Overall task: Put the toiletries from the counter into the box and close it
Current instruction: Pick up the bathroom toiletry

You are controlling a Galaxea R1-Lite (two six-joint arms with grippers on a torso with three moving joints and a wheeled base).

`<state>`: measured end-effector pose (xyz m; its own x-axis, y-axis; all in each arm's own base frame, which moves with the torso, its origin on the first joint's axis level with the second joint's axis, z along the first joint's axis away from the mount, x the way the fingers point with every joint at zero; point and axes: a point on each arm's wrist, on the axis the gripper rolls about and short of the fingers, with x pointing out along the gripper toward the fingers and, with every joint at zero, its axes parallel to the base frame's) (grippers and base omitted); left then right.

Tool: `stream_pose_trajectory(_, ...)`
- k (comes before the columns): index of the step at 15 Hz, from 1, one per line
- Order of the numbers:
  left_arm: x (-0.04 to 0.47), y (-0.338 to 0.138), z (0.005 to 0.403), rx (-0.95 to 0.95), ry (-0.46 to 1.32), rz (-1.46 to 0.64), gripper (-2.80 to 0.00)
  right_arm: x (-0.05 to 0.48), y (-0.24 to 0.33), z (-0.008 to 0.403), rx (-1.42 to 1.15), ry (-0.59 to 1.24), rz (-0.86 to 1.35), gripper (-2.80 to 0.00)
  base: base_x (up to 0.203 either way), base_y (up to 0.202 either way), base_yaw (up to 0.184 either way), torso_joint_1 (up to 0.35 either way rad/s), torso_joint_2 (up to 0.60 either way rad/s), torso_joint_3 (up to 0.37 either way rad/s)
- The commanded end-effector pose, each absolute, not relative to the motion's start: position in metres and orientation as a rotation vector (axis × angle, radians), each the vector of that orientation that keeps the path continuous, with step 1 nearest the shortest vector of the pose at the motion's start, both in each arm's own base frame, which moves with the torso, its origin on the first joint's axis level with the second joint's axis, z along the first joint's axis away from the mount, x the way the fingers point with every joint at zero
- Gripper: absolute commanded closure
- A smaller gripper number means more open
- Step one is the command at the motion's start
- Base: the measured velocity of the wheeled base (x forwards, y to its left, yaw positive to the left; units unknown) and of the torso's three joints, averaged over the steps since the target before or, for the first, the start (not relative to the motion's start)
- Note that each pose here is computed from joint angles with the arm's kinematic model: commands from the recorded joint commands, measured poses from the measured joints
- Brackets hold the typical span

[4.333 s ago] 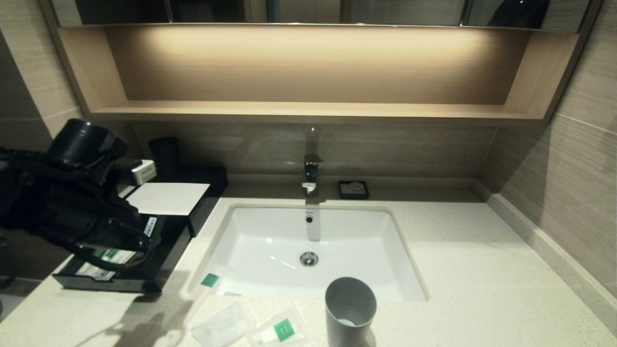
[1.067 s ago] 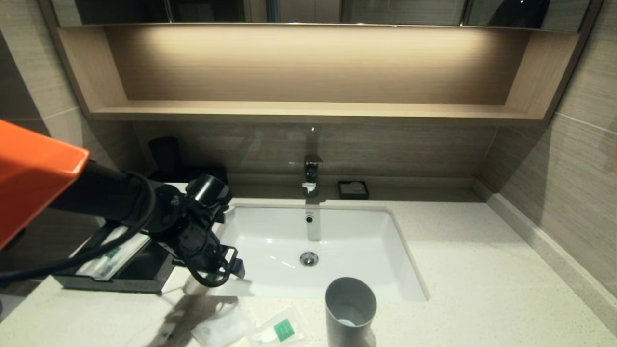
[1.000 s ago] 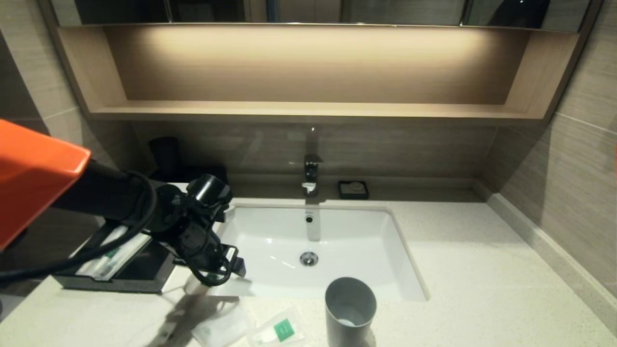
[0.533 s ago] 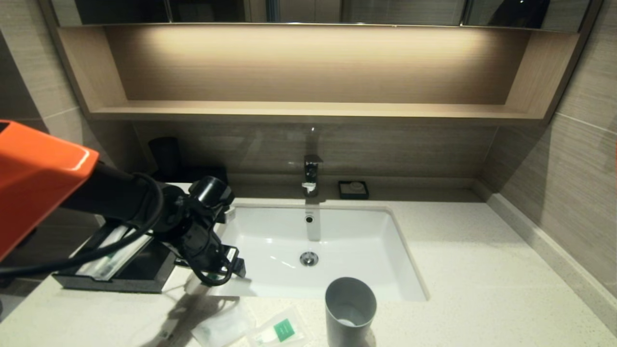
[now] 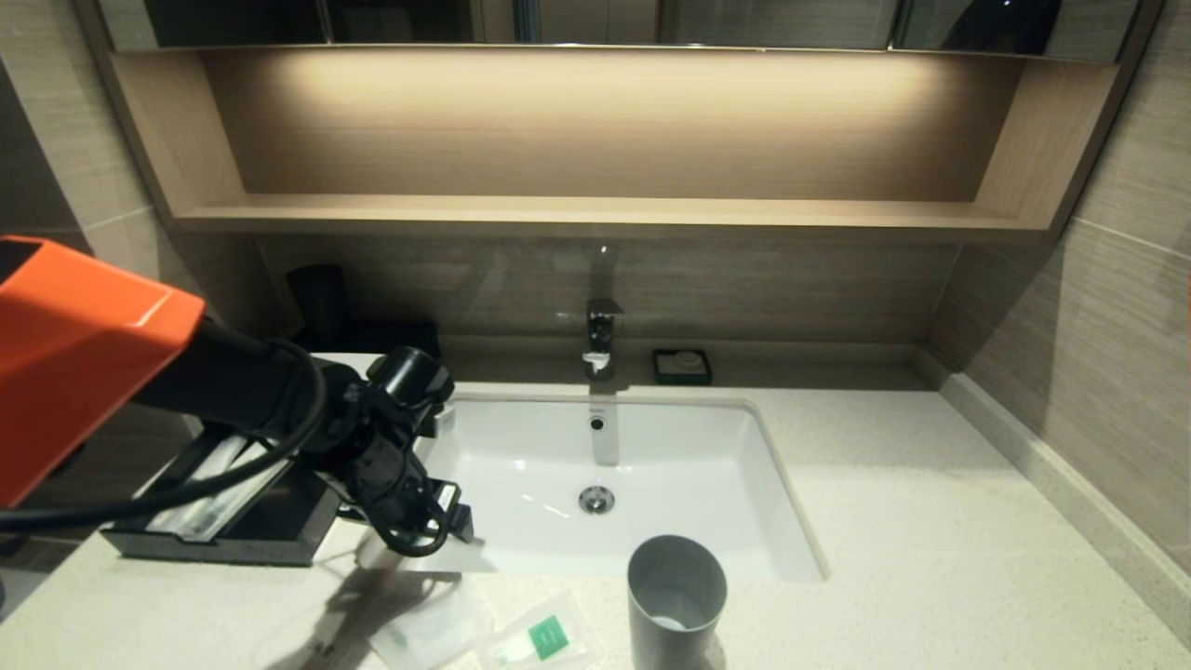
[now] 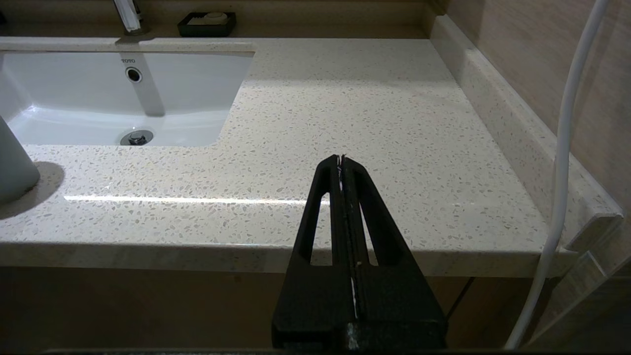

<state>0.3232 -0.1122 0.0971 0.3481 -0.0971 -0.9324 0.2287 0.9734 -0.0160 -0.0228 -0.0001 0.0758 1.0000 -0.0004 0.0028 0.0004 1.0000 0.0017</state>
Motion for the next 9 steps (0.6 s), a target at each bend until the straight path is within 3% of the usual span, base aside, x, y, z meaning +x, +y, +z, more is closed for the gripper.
stream_pose_trajectory(1,0.3236,-0.1124,0.0957,0.124,1.203,-0.210,-2.80,-0.0227,-0.0001,0.0755,0.002,-0.002,0.000,0.00,0.000,0.000,0.000,0.000,0.00,0.000)
stream_pose_trajectory(9,0.3226,-0.1115,0.0928,0.113,1.216,-0.197,-2.80,-0.0228,-0.0001,0.0757,0.002,-0.003,0.000,0.00,0.000,0.000,0.000,0.000,0.00,0.000)
